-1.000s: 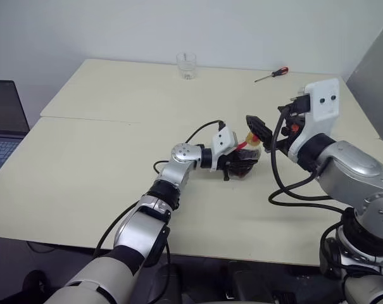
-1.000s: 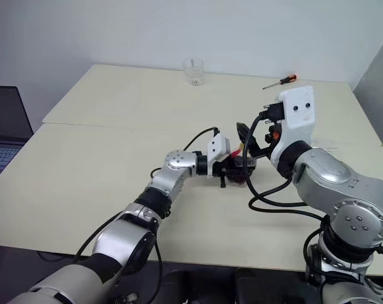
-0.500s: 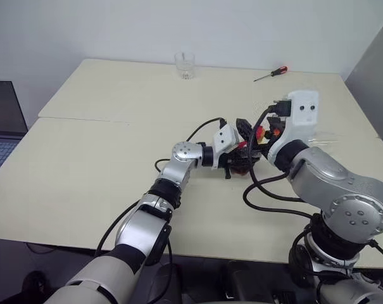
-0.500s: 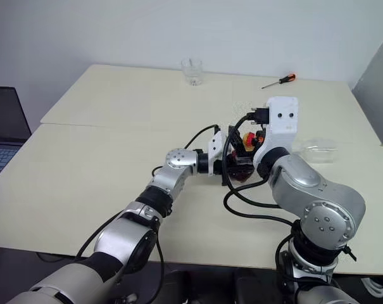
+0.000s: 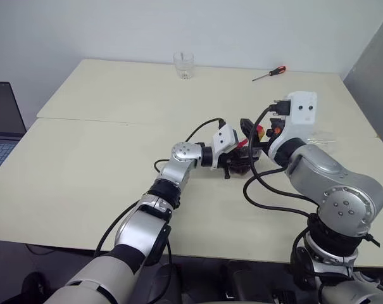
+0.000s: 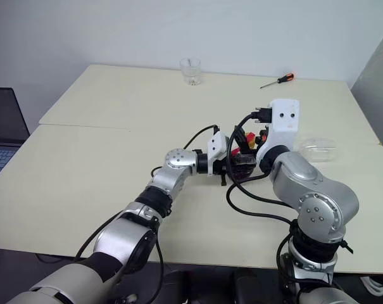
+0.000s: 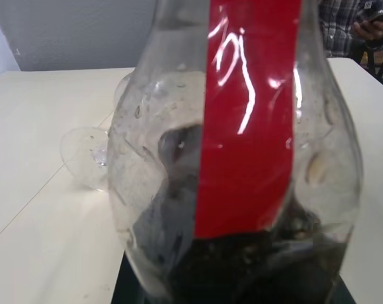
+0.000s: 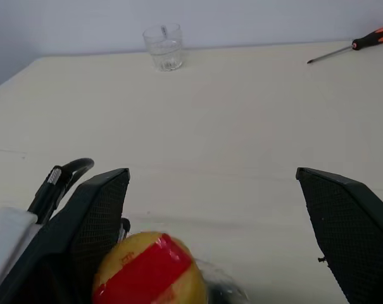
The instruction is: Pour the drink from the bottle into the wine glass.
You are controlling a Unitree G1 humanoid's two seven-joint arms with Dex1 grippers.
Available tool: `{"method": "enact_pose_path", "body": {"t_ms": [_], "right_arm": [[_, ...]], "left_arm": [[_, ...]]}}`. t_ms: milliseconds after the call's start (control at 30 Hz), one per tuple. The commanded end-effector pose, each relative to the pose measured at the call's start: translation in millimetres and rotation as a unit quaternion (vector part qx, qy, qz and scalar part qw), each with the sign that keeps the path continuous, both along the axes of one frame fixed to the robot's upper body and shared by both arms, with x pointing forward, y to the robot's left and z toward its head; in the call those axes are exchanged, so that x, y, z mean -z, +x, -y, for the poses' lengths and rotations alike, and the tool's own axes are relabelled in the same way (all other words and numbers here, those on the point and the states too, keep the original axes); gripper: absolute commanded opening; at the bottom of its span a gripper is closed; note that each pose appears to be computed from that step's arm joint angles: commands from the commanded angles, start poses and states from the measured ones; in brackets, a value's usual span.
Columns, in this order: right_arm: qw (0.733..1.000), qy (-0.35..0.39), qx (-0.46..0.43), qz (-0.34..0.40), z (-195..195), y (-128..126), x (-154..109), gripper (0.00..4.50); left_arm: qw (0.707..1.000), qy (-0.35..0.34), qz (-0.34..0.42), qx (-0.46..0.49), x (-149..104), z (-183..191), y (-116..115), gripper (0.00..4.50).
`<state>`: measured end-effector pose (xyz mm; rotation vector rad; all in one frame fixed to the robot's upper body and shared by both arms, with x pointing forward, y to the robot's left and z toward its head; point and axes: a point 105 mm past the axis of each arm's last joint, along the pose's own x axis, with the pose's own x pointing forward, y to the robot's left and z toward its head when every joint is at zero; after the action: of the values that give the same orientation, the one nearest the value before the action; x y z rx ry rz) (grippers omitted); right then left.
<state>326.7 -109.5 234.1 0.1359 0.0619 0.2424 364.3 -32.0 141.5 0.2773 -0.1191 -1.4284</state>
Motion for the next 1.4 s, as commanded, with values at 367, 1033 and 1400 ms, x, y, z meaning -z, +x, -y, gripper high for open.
{"method": "enact_pose_path", "body": {"t_ms": [367, 1033, 1400], "right_arm": [[1.0, -0.001, 0.006, 0.026, 9.3, -3.7, -8.2, 4.5], [1.0, -0.008, 0.012, 0.012, 18.1, -17.2, 5.6, 4.5], [0.999, -0.015, -0.021, 0.048, 9.4, -28.0, -5.9, 2.27]], "left_arm": [[0.999, -0.015, 0.03, 0.006, -16.4, 0.6, -0.7, 0.8], [0.999, -0.011, 0.03, 0.008, -15.6, 0.8, -0.6, 0.8], [0.999, -0.009, 0.03, 0.007, -14.4, -0.4, -0.2, 0.8]]}}
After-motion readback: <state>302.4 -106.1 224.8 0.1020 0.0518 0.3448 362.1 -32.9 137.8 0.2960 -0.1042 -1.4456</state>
